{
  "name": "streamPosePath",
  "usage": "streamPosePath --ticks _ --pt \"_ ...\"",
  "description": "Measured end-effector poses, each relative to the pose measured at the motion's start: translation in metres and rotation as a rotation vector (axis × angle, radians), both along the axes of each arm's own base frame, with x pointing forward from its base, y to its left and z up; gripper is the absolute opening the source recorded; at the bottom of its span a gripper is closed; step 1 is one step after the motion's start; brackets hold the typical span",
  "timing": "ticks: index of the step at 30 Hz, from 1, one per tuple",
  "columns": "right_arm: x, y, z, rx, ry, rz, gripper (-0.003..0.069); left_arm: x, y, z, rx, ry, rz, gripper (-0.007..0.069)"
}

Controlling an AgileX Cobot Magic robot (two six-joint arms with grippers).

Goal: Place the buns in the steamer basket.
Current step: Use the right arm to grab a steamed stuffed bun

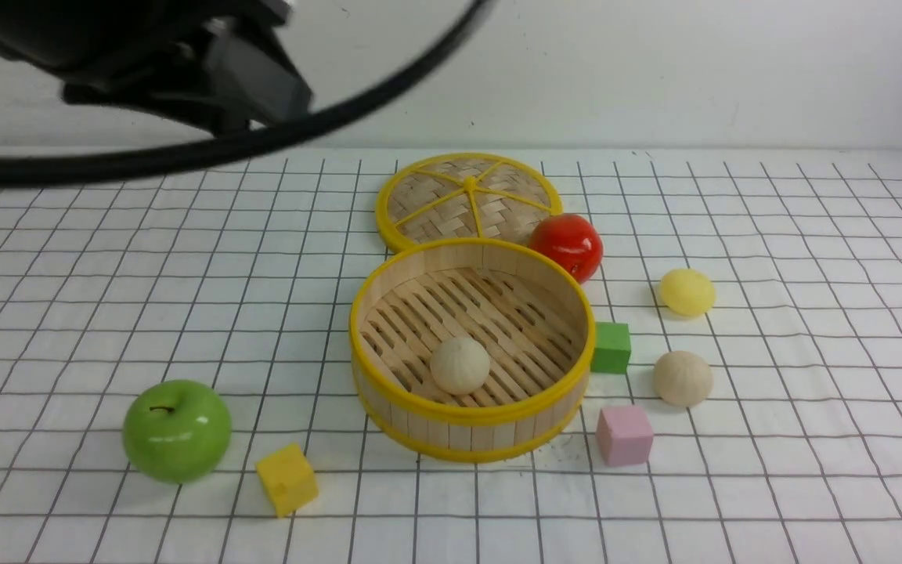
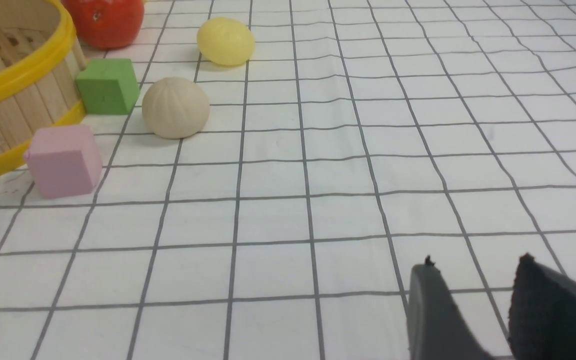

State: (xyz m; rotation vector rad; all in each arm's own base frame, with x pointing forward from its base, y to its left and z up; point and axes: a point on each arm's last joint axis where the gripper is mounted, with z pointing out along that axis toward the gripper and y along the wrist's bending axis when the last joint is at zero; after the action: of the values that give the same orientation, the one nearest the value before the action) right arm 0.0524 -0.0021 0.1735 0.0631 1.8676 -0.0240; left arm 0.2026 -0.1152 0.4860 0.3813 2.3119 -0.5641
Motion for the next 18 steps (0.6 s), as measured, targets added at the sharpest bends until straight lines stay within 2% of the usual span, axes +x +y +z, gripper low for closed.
streamPosePath --ticks 2,6,11,13,14,18 --pt "0.000 0.000 0.000 0.000 0.000 0.000 0.0239 -0.037 0.019 0.009 -0.017 -0.060 0.023 0.0133" --pt "0.000 0.000 0.000 0.000 0.000 0.000 0.0239 -0.091 0.053 0.002 -0.027 -0.115 0.112 -0.0005" --pt "0.000 0.000 0.000 0.000 0.000 0.000 0.0239 -0.149 0.091 -0.044 -0.034 -0.157 0.245 -0.0013" --pt "0.000 0.000 0.000 0.000 0.000 0.000 0.0239 -0.156 0.096 -0.058 -0.048 -0.169 0.263 -0.0013" --pt "0.000 0.000 0.000 0.000 0.000 0.000 0.0239 -0.171 0.104 -0.077 -0.107 -0.229 0.291 -0.0013" --pt "0.000 0.000 0.000 0.000 0.000 0.000 0.0239 -0.183 0.110 -0.113 -0.182 -0.290 0.315 -0.0013"
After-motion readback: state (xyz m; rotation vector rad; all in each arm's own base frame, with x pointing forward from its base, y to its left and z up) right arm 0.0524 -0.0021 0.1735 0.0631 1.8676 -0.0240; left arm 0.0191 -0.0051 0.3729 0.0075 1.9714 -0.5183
